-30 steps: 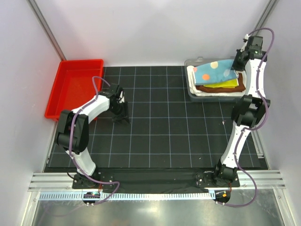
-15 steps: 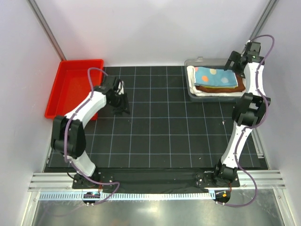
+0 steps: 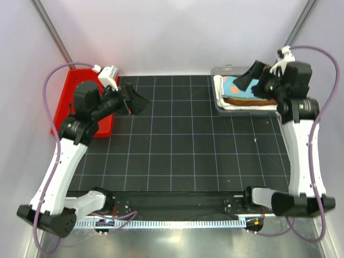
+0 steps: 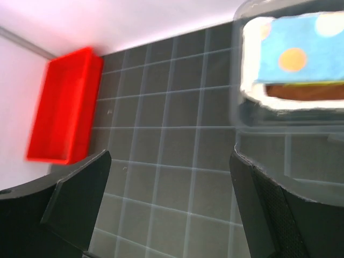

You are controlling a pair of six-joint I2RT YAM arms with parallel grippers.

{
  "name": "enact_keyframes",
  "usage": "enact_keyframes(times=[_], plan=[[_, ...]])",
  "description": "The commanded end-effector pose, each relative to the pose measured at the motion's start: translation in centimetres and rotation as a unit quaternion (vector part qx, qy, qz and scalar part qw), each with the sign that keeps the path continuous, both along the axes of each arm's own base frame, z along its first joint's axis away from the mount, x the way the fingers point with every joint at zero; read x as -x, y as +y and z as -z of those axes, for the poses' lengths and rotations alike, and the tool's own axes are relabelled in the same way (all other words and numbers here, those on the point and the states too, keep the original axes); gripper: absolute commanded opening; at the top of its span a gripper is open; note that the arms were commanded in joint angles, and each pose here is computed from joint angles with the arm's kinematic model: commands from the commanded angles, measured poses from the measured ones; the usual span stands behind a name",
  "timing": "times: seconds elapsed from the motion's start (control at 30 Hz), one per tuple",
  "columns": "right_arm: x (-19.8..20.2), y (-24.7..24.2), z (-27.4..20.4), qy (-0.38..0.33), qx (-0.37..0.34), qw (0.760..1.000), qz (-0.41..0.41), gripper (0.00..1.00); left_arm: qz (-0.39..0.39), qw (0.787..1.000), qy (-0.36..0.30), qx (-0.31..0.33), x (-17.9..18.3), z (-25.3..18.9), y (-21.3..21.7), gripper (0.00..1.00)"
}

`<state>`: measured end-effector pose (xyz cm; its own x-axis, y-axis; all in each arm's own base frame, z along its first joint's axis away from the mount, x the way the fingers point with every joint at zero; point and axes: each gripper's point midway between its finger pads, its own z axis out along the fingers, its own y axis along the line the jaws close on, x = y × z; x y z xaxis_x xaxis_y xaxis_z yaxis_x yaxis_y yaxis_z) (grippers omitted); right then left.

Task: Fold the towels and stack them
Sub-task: Neatly place the folded towel into the bin

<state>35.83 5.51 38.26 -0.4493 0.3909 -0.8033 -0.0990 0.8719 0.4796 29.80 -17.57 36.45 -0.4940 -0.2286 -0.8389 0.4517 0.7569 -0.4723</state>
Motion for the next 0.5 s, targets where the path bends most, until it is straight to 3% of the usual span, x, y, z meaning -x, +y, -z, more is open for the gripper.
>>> enact_keyframes(times=[0.0, 0.07, 0.13, 0.23, 0.47], plan=[[5.4, 3.4, 4.3, 0.048, -0.057, 0.996, -0.042, 1.0, 0.029, 0.999, -0.02, 0.033, 2.7, -1.1, -0.4, 1.0], [7.5, 5.5, 5.6, 0.023, -0.066, 0.994, -0.087, 1.0, 0.029, 0.999, -0.021, 0.036, 4.0, -0.6, 0.0, 1.0], [9.7, 5.8, 4.1, -0.009, -0.1, 0.992, -0.081, 1.0, 0.021, 0.999, -0.025, 0.035, 5.3, 0.4, 0.7, 1.0], [11.8, 5.0, 4.2, -0.031, -0.072, 0.994, -0.074, 1.0, 0.01, 0.999, -0.036, 0.033, 6.7, 1.2, 1.5, 0.99], [12.1, 3.1, 3.6, -0.044, -0.029, 0.998, -0.03, 1.0, 0.003, 0.998, -0.056, 0.022, 8.0, 1.4, 2.4, 1.0]])
